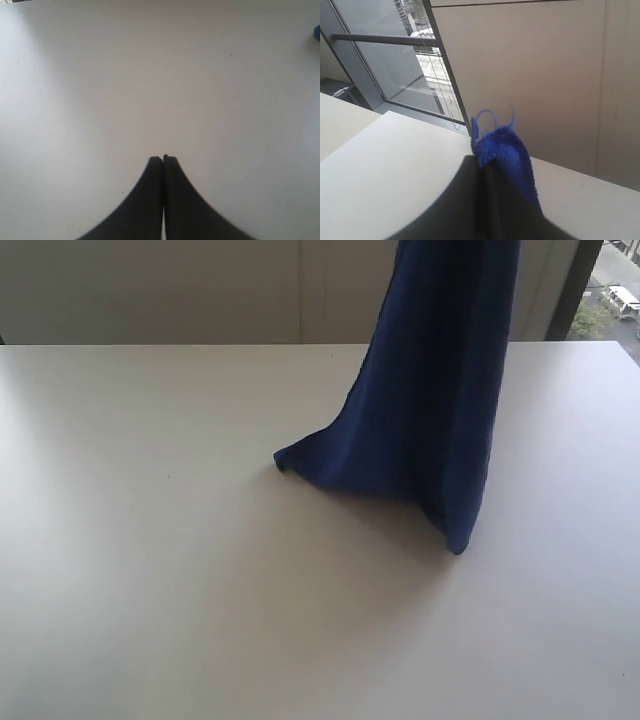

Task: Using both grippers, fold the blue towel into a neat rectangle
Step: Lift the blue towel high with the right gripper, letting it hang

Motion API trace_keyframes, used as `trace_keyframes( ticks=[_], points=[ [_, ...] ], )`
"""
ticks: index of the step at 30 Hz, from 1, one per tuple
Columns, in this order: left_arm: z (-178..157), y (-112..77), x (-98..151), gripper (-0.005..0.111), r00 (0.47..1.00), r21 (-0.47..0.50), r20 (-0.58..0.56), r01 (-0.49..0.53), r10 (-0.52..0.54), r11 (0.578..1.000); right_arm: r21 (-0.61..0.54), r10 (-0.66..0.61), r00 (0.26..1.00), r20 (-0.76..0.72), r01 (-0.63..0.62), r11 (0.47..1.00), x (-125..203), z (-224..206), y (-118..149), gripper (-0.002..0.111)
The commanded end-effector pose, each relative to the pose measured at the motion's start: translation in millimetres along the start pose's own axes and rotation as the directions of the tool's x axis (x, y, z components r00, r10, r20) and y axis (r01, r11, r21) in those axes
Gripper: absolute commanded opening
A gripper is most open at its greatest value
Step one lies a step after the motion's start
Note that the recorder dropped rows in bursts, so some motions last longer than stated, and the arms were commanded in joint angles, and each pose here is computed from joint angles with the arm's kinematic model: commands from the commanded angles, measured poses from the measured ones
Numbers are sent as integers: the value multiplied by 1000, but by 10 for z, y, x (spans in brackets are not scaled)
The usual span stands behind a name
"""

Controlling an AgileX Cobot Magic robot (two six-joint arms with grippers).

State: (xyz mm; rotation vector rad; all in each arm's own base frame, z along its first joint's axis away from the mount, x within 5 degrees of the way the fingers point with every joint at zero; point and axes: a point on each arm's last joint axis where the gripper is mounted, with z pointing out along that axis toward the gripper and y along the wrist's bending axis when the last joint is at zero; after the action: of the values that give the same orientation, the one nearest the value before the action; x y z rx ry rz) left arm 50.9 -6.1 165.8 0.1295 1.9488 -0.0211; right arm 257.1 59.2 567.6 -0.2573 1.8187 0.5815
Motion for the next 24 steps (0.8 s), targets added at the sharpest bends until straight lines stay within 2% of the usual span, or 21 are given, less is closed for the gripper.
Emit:
trace_keyframes(
  ticks=[1, 10, 13, 16, 19, 21, 24],
  points=[
    [3, 0, 11, 0, 1000, -2, 0, 6, -6, 1000, -21, 13, 999, 31, -13, 1000, -31, -3, 18, 0],
    [3, 1, 9, 0, 1000, -3, 2, -2, 2, 1000, -15, 16, 1000, -27, -16, 1000, 29, 80, -31, 0],
    [2, 8, -26, 0, 999, -10, 41, 1, 0, 1000, -13, 20, 999, -34, -20, 1000, 39, 117, -51, 0],
    [-4, 9, -95, 0, 989, -1, 117, 93, -92, 996, -13, 21, 999, -38, -22, 1000, 44, 135, -60, 0],
    [-20, 25, -188, 0, 966, 2, 221, 138, -135, 990, -12, 22, 999, -43, -22, 1000, 50, 153, -70, 0],
    [-34, 34, -243, 0, 914, 48, 278, 295, -296, 954, -10, 13, 999, -45, -13, 1000, 53, 161, -77, 0],
    [-9, 33, -231, 0, 905, 54, 244, 346, -349, 937, -10, 13, 999, -45, -13, 1000, 53, 161, -77, 0]
  ],
)
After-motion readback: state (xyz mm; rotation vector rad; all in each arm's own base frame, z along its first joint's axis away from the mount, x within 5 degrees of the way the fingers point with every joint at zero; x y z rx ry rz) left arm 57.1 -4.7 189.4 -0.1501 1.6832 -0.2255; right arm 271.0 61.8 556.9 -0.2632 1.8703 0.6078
